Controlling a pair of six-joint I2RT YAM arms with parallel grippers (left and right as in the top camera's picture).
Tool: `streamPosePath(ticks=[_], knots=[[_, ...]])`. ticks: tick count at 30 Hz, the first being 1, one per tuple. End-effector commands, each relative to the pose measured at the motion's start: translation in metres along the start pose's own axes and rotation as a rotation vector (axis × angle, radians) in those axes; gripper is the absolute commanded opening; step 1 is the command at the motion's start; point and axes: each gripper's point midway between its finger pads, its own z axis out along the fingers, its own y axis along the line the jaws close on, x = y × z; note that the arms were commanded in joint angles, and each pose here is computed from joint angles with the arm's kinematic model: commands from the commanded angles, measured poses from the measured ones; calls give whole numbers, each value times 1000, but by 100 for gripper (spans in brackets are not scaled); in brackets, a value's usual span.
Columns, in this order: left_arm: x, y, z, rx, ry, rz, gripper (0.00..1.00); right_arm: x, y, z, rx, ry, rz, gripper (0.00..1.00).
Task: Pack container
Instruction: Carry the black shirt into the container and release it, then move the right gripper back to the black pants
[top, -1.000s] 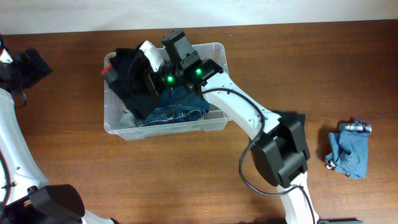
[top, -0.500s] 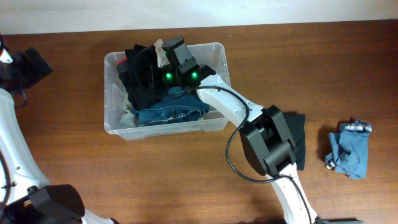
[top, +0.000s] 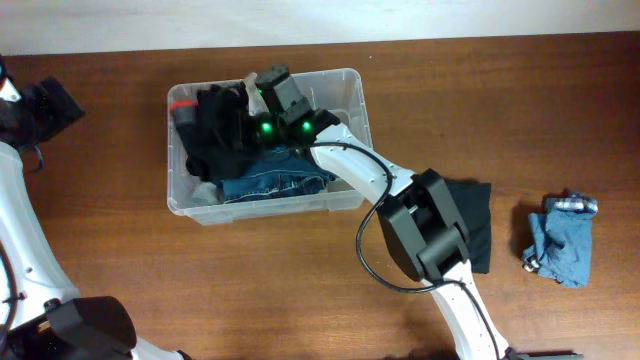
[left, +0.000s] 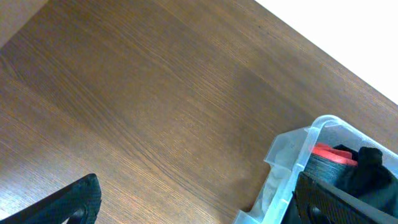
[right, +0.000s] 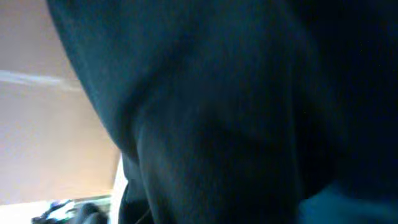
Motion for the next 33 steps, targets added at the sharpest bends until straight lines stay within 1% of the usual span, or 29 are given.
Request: streamPosePath(ticks=[1,2,3,6,7,9,12,13,17,18,21,22,23,24,25,26,27,30,33], knots=[[-5,-1,-9,5,-27,-10,100,5,-36,9,126,-5,-142,19],[-5,-1,-9,5,-27,-10,99,5,-36,8,128,-1,-171,27],[-5,-1,-9,5,-27,-10,99,2,-35,6,126,-6,-174,30],[-5,-1,-9,5,-27,-10,99,-9,-26,-3,116,-34,-190,46],[-5,-1,-9,5,-27,-10,99,-14,-23,-7,114,-45,-199,49],[-5,-1,-9,5,-27,-10,99,-26,-12,-21,106,-75,-227,55],[-5,-1,-9,5,-27,-10,99,-43,6,-47,103,-118,-269,73],[-5,-1,-9,5,-27,-10,100,-48,9,-56,112,-131,-275,77],[-5,-1,-9,5,-27,-10,99,-72,29,-121,164,-199,-253,78],[-5,-1,-9,5,-27,-10,99,-79,38,-155,179,-222,-236,78],[-5,-1,-9,5,-27,-10,99,-80,48,-213,210,-234,-257,78],[-5,-1,-9,5,-27,-10,99,-79,48,-242,238,-241,-246,79],[-5,-1,-9,5,-27,-10,99,-78,46,-260,259,-249,-233,79],[-5,-1,-9,5,-27,-10,99,-76,37,-305,311,-275,-193,82],[-5,-1,-9,5,-27,-10,99,-74,29,-327,341,-287,-160,84],[-5,-1,-9,5,-27,-10,99,-72,18,-345,369,-293,-124,88],[-5,-1,-9,5,-27,-10,99,-68,4,-364,403,-296,-82,97],[-5,-1,-9,5,-27,-10,99,-51,-43,-404,491,-260,39,100],[-5,-1,-9,5,-27,-10,99,-15,-102,-430,555,-158,208,100]])
